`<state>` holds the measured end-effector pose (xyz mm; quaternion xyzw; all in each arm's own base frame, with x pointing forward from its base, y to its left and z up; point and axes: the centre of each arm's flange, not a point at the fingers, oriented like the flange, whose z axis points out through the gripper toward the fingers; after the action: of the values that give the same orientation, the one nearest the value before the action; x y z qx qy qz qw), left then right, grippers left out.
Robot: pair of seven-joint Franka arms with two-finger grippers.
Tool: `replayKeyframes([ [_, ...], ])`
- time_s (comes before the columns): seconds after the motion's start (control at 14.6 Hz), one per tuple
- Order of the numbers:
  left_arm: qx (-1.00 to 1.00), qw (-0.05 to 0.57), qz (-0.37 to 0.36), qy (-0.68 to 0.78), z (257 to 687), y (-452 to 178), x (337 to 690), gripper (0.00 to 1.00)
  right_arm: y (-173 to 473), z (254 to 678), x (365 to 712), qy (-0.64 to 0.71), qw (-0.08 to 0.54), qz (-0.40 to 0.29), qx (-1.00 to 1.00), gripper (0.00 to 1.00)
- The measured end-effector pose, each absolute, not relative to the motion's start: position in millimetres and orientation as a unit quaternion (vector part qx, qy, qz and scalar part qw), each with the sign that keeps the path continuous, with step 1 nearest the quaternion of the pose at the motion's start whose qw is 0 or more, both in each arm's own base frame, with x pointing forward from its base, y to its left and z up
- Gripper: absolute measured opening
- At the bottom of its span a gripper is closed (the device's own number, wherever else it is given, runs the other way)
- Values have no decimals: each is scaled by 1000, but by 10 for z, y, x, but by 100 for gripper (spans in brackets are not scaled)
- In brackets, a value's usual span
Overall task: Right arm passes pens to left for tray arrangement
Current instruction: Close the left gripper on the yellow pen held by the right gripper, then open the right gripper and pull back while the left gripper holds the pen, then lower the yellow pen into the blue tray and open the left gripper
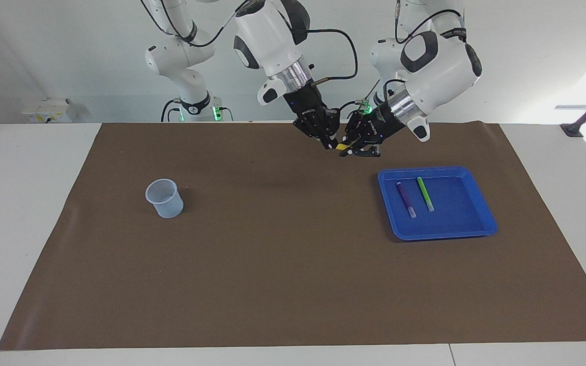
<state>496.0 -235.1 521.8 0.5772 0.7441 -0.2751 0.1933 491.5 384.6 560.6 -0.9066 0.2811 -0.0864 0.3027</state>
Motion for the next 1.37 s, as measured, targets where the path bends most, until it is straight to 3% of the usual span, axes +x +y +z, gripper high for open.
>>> replayKeyframes([
  [0.21, 573, 195, -273, 748, 5218, -2286, 4990, 18, 3668, 5614, 5013, 290, 293, -85, -907, 65],
  [0.48, 609, 194, -237, 732, 5199, -2182, 5029, 18, 2903, 5708, 5240, 220, 230, -74, -945, 100],
  [0.76, 723, 220, -182, 629, 5134, -1815, 5141, 18, 1728, 5826, 5450, 147, 173, -54, -972, 100],
  [1.03, 864, 169, -126, 457, 4745, -1076, 5152, 18, 508, 5863, 5600, 52, 86, -53, -994, 100],
  [1.37, 962, 105, -100, 230, 4193, -21, 5133, 18, 111, 6038, 5579, 19, -29, 4, -999, 100],
])
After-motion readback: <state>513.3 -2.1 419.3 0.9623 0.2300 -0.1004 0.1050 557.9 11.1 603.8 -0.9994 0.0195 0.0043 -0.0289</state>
